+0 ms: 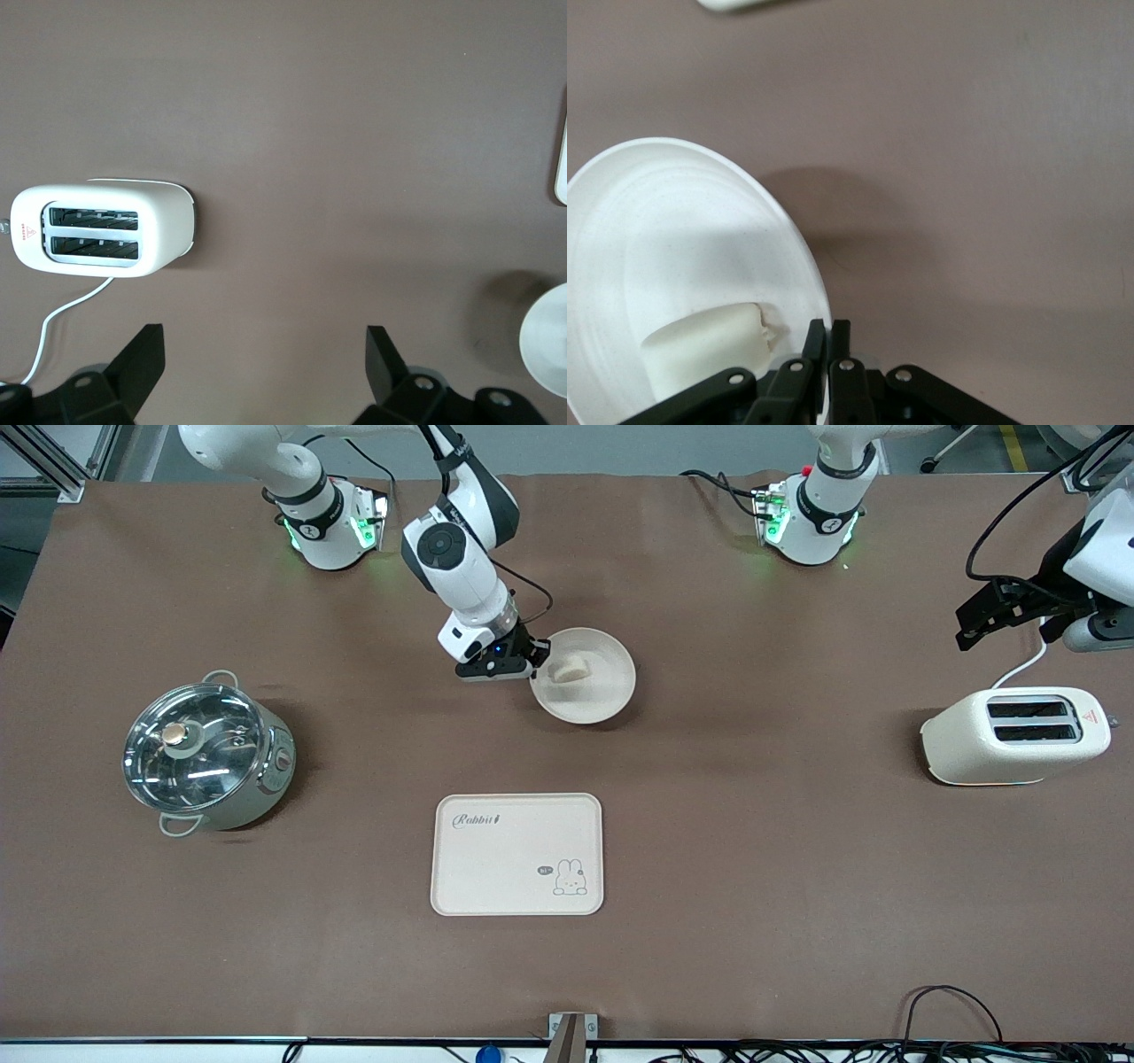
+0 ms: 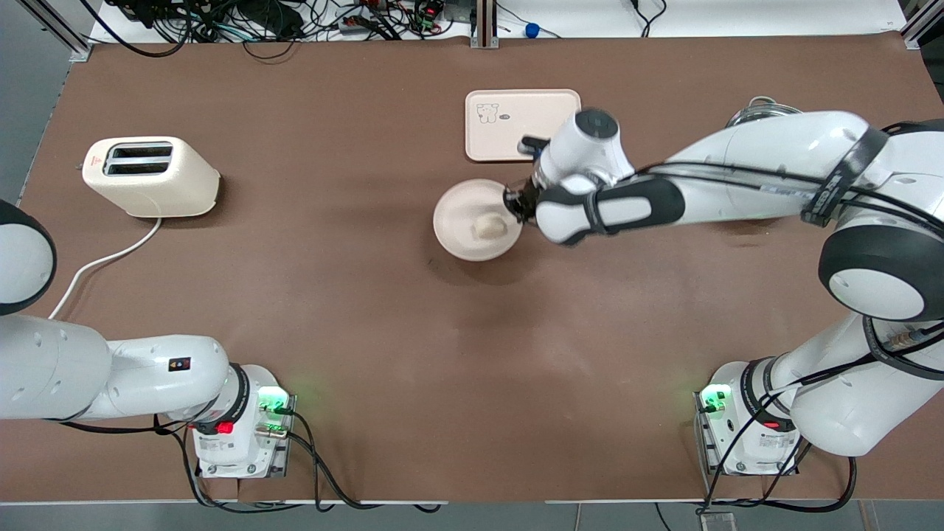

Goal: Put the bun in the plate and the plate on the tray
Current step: 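Carry the plate with the right gripper and lower it onto the tray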

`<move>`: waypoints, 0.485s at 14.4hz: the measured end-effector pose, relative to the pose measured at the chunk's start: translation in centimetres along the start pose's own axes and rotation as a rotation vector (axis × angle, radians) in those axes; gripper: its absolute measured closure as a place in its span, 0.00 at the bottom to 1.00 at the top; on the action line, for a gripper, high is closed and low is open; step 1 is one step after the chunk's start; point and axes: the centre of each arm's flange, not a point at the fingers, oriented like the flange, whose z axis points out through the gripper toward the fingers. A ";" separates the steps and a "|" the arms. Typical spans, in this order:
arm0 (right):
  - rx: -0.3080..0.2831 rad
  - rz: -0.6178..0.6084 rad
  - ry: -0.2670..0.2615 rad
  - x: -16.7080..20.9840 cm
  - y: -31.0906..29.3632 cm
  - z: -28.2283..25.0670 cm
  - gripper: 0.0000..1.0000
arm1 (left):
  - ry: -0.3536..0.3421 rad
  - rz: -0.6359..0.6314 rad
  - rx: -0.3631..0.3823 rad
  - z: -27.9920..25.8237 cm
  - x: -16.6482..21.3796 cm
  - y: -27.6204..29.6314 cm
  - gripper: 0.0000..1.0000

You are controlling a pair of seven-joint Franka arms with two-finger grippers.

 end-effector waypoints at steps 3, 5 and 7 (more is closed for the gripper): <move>0.039 0.020 0.017 6.8 0.2 -5.0 0.96 | -0.001 0.000 0.000 0.1 0.0 0.0 0.00; 0.063 0.008 0.009 12.2 3.2 -7.9 0.96 | -0.001 0.000 0.000 0.1 0.0 0.0 0.00; 0.086 -0.029 -0.001 17.3 7.7 -9.2 0.96 | -0.001 0.000 0.000 0.1 0.0 0.0 0.00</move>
